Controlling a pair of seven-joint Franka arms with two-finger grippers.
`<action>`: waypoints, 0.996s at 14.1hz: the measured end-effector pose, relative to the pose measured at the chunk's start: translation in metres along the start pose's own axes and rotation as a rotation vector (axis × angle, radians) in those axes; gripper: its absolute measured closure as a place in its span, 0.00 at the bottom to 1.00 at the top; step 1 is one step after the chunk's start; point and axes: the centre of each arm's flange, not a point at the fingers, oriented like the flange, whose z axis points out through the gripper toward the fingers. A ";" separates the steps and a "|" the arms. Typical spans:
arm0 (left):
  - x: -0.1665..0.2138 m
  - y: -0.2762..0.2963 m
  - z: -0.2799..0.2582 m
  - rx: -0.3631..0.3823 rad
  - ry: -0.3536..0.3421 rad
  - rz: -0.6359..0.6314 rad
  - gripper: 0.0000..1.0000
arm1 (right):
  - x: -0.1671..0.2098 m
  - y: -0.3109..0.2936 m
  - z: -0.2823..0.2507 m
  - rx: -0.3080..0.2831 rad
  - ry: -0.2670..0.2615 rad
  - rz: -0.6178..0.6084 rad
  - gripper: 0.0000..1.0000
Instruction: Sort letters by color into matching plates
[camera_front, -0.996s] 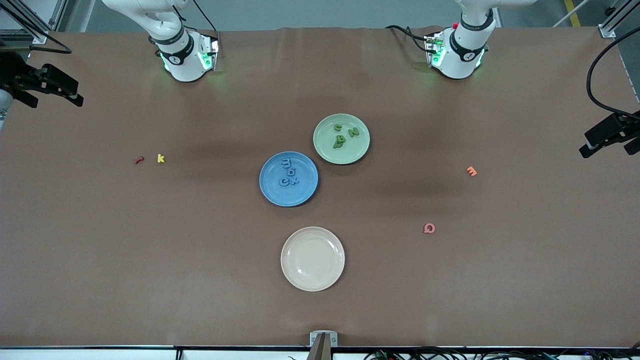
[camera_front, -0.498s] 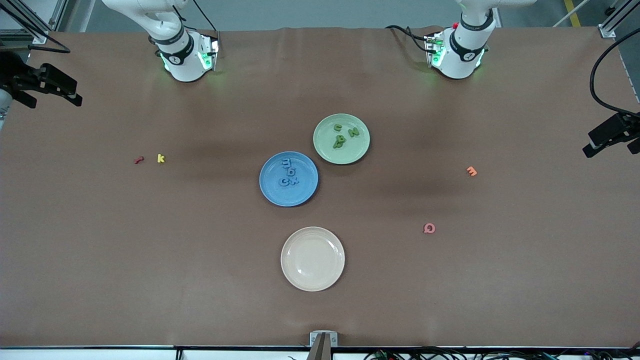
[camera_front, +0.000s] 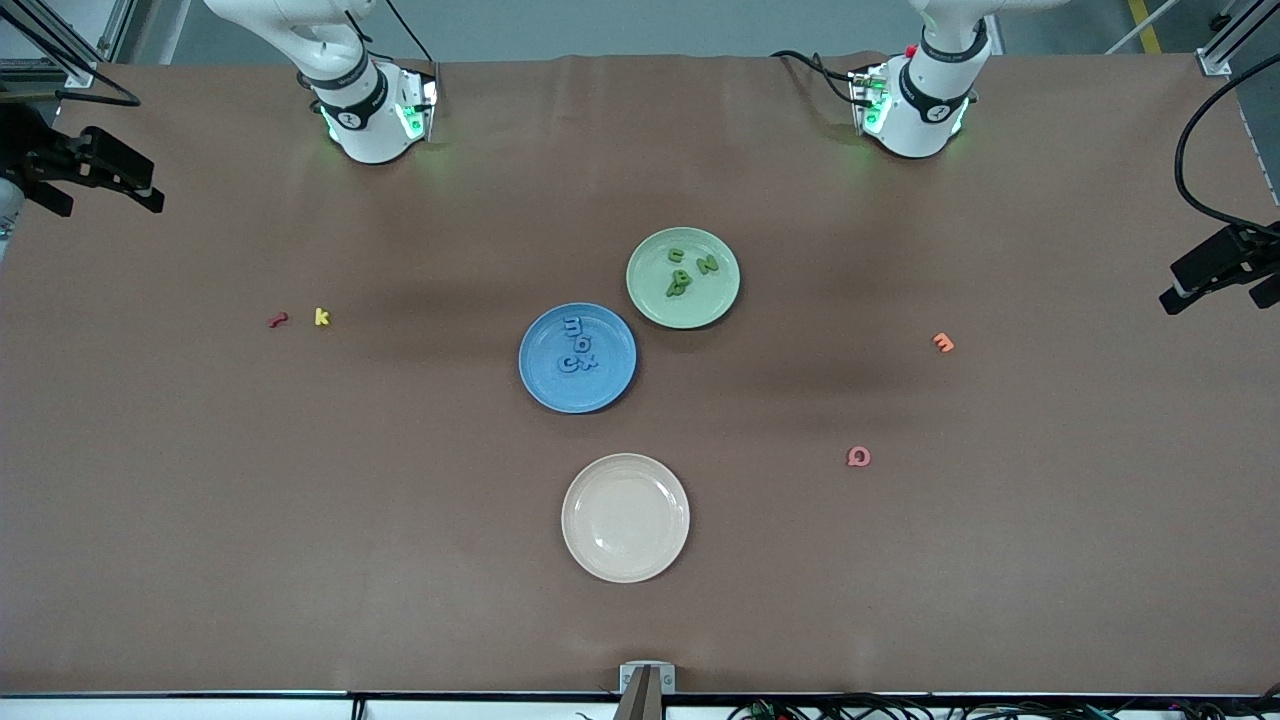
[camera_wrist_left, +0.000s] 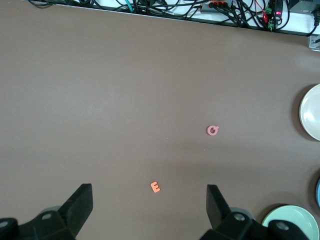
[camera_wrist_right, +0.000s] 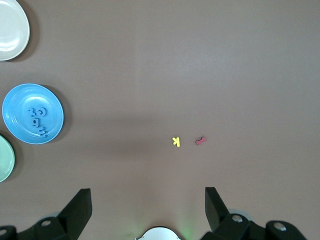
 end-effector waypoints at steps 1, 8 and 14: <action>0.000 0.000 0.000 0.000 -0.002 0.000 0.00 | 0.000 0.000 0.000 0.000 0.000 0.000 0.00; -0.008 0.008 -0.002 0.002 -0.056 0.015 0.00 | 0.000 0.000 0.000 0.000 0.000 0.000 0.00; -0.009 0.009 -0.001 0.005 -0.060 0.018 0.00 | 0.000 0.000 0.000 0.000 0.000 0.000 0.00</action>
